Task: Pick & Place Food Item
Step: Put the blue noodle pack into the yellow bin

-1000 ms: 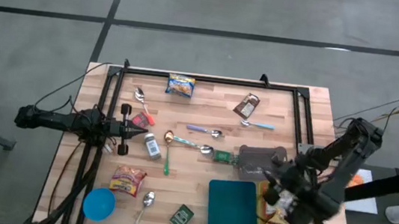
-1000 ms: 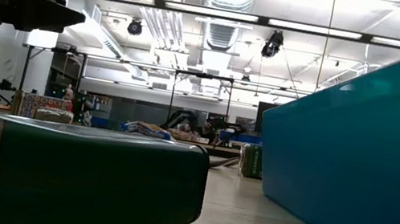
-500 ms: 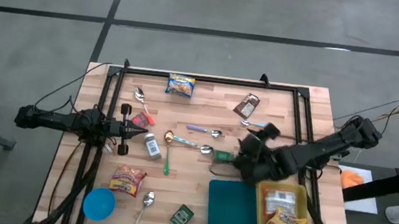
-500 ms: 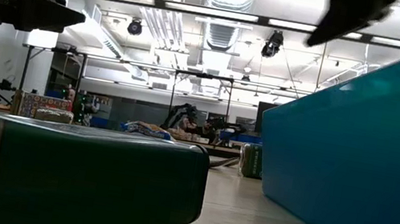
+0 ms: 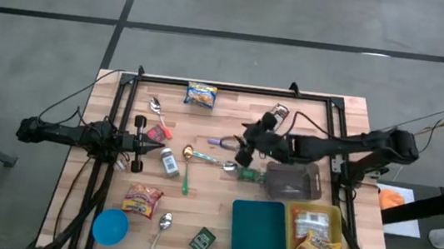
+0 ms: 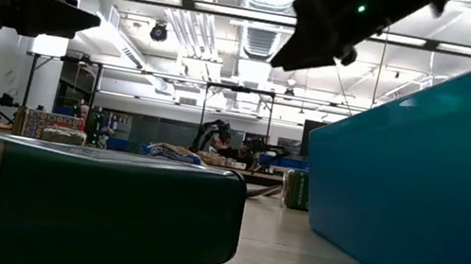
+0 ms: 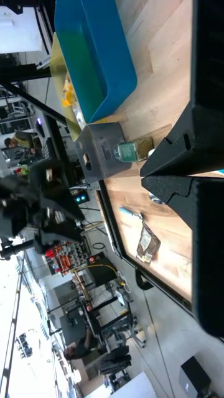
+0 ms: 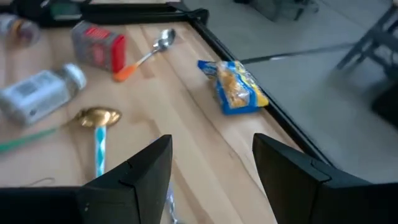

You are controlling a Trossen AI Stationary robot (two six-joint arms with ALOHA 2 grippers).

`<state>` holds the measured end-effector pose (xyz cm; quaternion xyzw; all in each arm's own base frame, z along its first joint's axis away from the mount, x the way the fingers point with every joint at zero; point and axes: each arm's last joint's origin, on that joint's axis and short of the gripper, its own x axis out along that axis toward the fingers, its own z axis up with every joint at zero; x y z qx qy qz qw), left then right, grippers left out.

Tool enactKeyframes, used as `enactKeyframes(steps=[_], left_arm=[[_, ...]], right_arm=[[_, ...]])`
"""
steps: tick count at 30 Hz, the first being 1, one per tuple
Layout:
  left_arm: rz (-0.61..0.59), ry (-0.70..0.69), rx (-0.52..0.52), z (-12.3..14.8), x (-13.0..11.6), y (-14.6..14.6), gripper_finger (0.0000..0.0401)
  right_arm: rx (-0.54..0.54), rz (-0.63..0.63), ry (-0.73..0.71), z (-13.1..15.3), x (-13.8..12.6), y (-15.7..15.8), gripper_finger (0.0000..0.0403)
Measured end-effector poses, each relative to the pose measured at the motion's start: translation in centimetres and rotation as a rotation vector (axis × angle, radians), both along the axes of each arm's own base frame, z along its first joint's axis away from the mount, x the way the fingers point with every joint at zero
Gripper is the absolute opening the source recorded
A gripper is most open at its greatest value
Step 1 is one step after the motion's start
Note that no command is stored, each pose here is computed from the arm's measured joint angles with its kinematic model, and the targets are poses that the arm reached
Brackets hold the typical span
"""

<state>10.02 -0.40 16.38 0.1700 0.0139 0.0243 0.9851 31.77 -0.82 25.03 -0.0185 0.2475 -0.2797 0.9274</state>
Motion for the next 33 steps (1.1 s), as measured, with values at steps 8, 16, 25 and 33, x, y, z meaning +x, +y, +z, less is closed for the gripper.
enactKeyframes(steps=[8, 16, 25, 33], left_arm=[[0.0, 0.002, 0.0, 0.0, 0.0, 0.0, 0.0], [0.0, 0.005, 0.0, 0.0, 0.0, 0.0, 0.0], [0.0, 0.012, 0.001, -0.1, 0.1, 0.0, 0.0], [0.0, 0.023, 0.002, -0.2, 0.1, 0.0, 0.0]], right_arm=[[0.284, -0.022, -0.089, 0.3, 1.4, -5.0, 0.0222], [0.375, -0.026, 0.017, -0.8, 5.9, -7.3, 0.0222], [0.427, -0.089, 0.071, -3.3, 11.4, -8.8, 0.0222], [0.491, -0.144, 0.051, -4.8, 13.3, -11.8, 0.0222]])
